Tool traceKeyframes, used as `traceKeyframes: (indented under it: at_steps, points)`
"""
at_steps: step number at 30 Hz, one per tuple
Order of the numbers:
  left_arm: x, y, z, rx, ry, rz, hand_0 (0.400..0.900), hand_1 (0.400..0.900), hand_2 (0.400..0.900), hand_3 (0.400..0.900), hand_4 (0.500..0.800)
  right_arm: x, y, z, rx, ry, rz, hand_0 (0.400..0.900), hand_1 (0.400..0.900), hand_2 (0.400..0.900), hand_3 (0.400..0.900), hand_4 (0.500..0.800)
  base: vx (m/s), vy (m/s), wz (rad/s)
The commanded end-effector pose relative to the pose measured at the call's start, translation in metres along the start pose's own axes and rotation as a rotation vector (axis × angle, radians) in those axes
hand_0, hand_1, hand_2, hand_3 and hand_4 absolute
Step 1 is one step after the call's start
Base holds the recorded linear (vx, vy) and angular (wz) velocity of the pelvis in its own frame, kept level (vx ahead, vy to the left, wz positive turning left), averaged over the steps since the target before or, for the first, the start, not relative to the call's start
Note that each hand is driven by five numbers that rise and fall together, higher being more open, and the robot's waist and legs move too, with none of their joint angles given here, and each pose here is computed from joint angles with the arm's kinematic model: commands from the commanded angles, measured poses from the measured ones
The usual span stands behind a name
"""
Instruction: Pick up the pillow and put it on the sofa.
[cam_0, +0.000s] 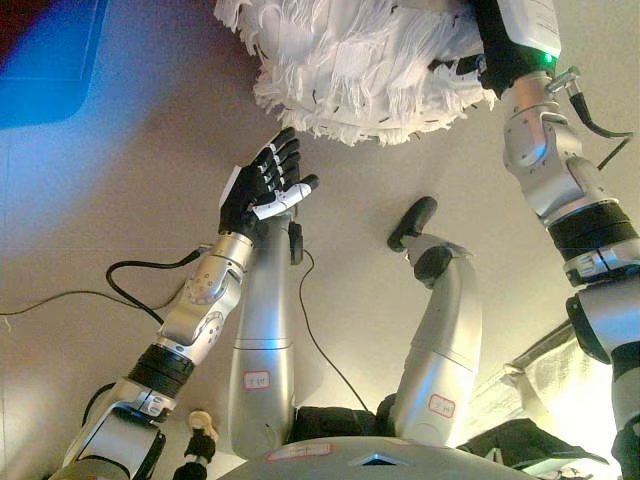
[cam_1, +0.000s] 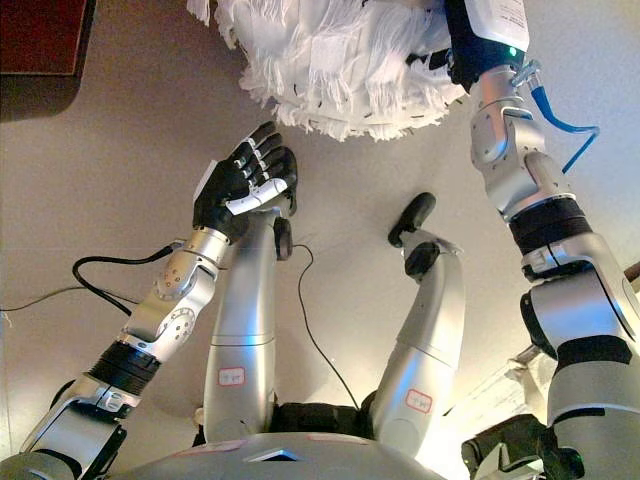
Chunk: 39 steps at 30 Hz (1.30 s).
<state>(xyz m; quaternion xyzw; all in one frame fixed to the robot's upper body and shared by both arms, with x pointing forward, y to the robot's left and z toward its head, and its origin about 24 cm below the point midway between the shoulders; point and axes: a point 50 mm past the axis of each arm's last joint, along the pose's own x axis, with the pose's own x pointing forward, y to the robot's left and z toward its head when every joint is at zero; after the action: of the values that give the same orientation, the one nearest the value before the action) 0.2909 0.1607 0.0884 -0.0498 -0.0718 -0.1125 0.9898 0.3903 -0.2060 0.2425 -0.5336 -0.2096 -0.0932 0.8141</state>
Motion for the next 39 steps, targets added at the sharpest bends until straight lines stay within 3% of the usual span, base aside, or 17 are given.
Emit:
traceKeyframes:
  at_steps: [1, 17, 23, 24, 28, 32, 36, 39]
  points:
    - [-0.006, -0.010, 0.025, -0.058, -0.129, -0.034, 0.900, 0.900, 0.900, 0.900, 0.800, 0.019, -0.040, 0.032, 0.141, -0.110, -0.140, 0.400, 0.400, 0.400, 0.400, 0.500, 0.000, 0.000, 0.00]
    - [-0.001, -0.006, 0.028, -0.056, -0.155, 0.021, 0.900, 0.900, 0.900, 0.900, 0.800, 0.016, -0.055, 0.047, 0.255, -0.178, -0.249, 0.400, 0.400, 0.400, 0.400, 0.500, -0.005, 0.003, 0.01]
    - [0.002, 0.010, 0.021, -0.018, -0.152, 0.144, 0.900, 0.900, 0.900, 0.900, 0.800, -0.014, -0.048, 0.041, 0.342, -0.231, -0.311, 0.400, 0.400, 0.400, 0.400, 0.500, 0.003, -0.001, -0.01]
    - [0.001, 0.016, 0.014, -0.007, -0.135, 0.203, 0.900, 0.900, 0.900, 0.900, 0.800, -0.029, -0.042, 0.037, 0.361, -0.244, -0.321, 0.400, 0.400, 0.400, 0.400, 0.500, 0.037, -0.001, -0.08]
    - [0.000, 0.022, 0.012, -0.029, -0.154, 0.274, 0.900, 0.900, 0.900, 0.900, 0.800, -0.060, -0.020, 0.023, 0.389, -0.223, -0.295, 0.400, 0.400, 0.400, 0.400, 0.500, 0.036, -0.031, 0.05]
    - [-0.001, 0.024, 0.015, -0.037, -0.177, 0.275, 0.900, 0.900, 0.900, 0.900, 0.800, -0.079, -0.003, 0.018, 0.399, -0.201, -0.243, 0.400, 0.400, 0.400, 0.400, 0.500, 0.071, -0.054, 0.08]
    - [-0.012, 0.034, 0.009, -0.034, -0.162, 0.308, 0.900, 0.900, 0.900, 0.900, 0.800, -0.104, 0.012, 0.023, 0.457, -0.218, -0.148, 0.400, 0.400, 0.400, 0.400, 0.500, 0.211, 0.005, -0.12]
    - [-0.030, 0.043, -0.004, -0.038, -0.107, 0.338, 0.900, 0.900, 0.900, 0.900, 0.800, -0.122, 0.010, 0.016, 0.501, -0.204, -0.127, 0.400, 0.400, 0.400, 0.400, 0.500, 0.174, 0.044, -0.12]
